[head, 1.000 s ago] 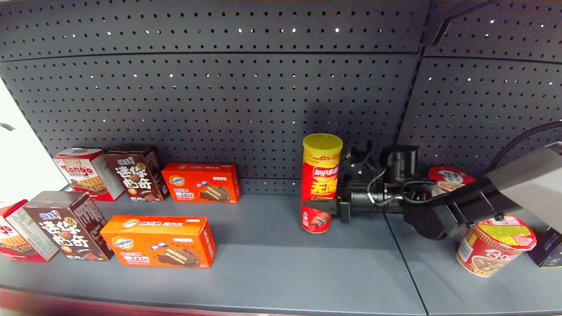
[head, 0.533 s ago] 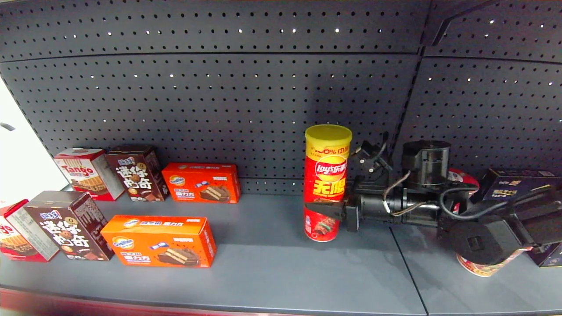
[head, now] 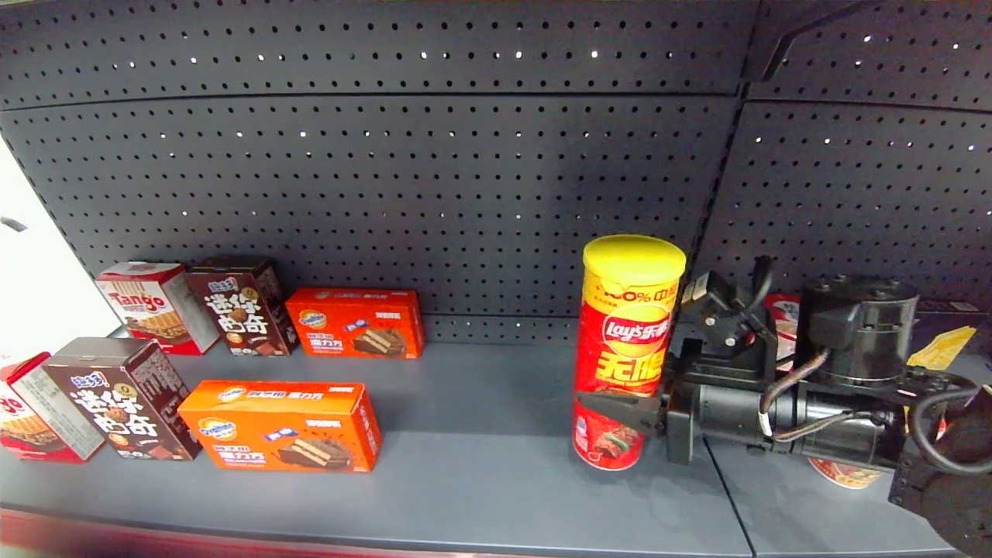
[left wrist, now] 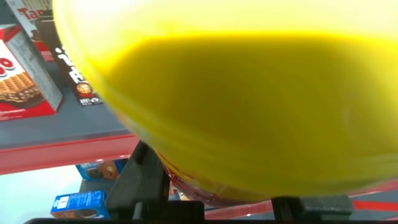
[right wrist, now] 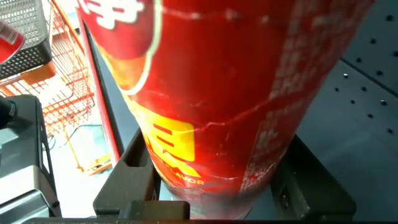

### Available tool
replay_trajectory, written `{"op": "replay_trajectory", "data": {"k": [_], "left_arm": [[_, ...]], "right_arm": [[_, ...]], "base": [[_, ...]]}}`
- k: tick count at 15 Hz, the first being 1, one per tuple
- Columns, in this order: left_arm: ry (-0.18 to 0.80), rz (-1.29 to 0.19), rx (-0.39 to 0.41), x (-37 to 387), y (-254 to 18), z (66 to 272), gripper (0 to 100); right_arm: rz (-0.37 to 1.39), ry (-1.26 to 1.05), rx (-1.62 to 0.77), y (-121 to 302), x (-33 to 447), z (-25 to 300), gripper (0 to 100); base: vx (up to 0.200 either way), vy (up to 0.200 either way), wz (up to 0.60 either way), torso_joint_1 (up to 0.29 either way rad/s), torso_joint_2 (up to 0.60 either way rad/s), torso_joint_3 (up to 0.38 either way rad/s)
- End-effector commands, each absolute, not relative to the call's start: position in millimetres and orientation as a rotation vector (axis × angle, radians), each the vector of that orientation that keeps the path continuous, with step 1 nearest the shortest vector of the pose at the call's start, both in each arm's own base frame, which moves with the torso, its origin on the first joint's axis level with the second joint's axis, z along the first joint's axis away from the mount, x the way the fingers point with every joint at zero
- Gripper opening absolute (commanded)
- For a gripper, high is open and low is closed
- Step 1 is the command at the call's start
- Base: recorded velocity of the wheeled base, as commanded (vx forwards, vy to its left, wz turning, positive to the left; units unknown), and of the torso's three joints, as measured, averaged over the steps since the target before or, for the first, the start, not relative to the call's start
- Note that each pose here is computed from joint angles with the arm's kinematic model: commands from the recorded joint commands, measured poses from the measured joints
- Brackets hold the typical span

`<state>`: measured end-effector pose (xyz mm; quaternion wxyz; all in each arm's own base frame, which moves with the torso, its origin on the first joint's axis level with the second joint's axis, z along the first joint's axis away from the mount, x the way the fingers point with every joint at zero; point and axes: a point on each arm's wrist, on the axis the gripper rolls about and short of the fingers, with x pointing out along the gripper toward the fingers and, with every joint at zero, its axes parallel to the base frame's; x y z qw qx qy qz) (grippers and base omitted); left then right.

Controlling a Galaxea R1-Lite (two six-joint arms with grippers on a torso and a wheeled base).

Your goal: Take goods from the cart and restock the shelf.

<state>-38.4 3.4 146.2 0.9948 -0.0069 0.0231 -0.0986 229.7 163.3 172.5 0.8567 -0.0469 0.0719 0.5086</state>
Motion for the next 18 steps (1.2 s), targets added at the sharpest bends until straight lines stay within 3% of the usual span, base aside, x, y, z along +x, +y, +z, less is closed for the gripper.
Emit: {"op": "replay_trajectory", "data": {"k": [1, 9, 18], "left_arm": [[0.040, -0.188, -0.014, -38.8, 3.6, 149.4, 0], [0.036, -0.147, -0.010, -37.8, 4.3, 157.9, 0], [0.033, -0.132, -0.007, -37.7, 4.6, 161.0, 0]], "right_arm": [[1.063, 0.123, -0.095, 152.9, 213.8, 171.4, 0], [1.083, 0.146, -0.055, 142.4, 188.1, 135.5, 0], [1.088, 0.161, -0.065, 157.4, 208.3, 109.5, 0]], "base": [[0.000, 0.000, 0.00, 0.000, 0.00, 0.000], [0.000, 0.000, 0.00, 0.000, 0.00, 0.000], [0.000, 0.000, 0.00, 0.000, 0.00, 0.000]]}}
